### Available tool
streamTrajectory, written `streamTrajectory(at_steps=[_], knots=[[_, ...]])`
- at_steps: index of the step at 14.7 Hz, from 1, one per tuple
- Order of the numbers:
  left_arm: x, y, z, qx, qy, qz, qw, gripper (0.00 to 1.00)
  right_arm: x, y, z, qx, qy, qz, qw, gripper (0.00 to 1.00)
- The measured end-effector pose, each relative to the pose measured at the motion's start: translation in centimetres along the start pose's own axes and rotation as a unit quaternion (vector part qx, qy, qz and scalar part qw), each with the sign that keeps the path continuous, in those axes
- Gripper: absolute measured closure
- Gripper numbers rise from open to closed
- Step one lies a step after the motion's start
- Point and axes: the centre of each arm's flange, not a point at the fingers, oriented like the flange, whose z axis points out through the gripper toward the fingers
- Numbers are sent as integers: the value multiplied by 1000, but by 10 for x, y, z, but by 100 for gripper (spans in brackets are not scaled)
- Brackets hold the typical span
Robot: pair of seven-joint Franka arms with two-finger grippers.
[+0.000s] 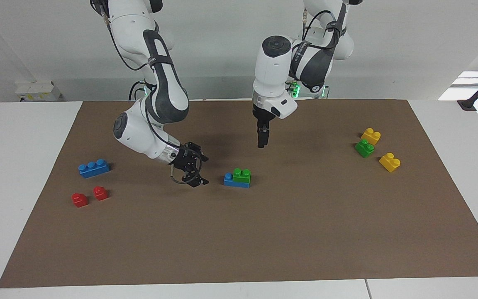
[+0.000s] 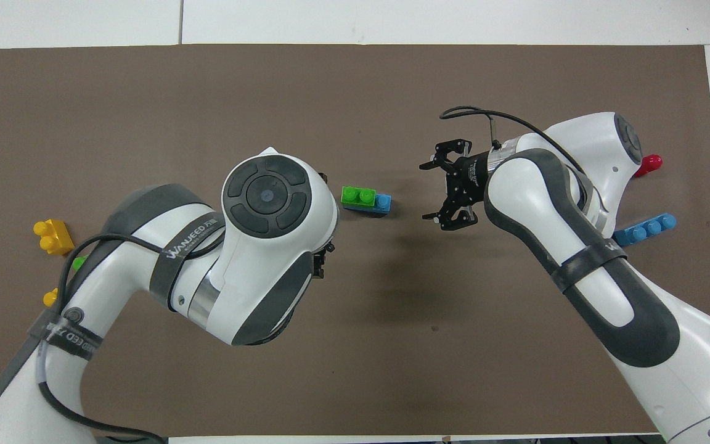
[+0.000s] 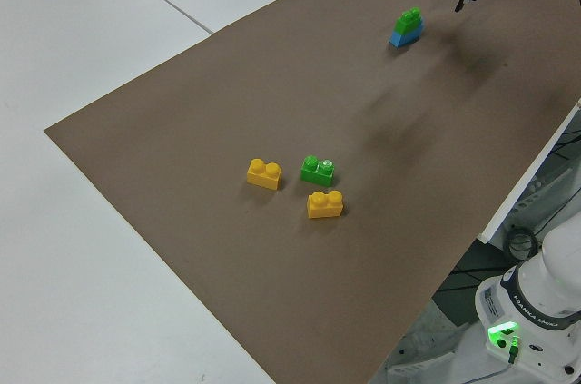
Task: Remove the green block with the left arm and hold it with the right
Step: 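Move the left gripper and the right gripper toward the green-blue block stack, then grasp the green block with the left gripper while the right gripper grasps blue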
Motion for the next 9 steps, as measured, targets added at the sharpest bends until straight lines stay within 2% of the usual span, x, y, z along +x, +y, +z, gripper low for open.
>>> streamTrajectory(at_steps=[6,9], knots=[[-11,31,6,-8,-8,-21,1000,0,-17,5,46,19,2,3,1000,0],[-17,43,29,3,-4,-36,999,0,-17,7,63,29,5,10,1000,0]])
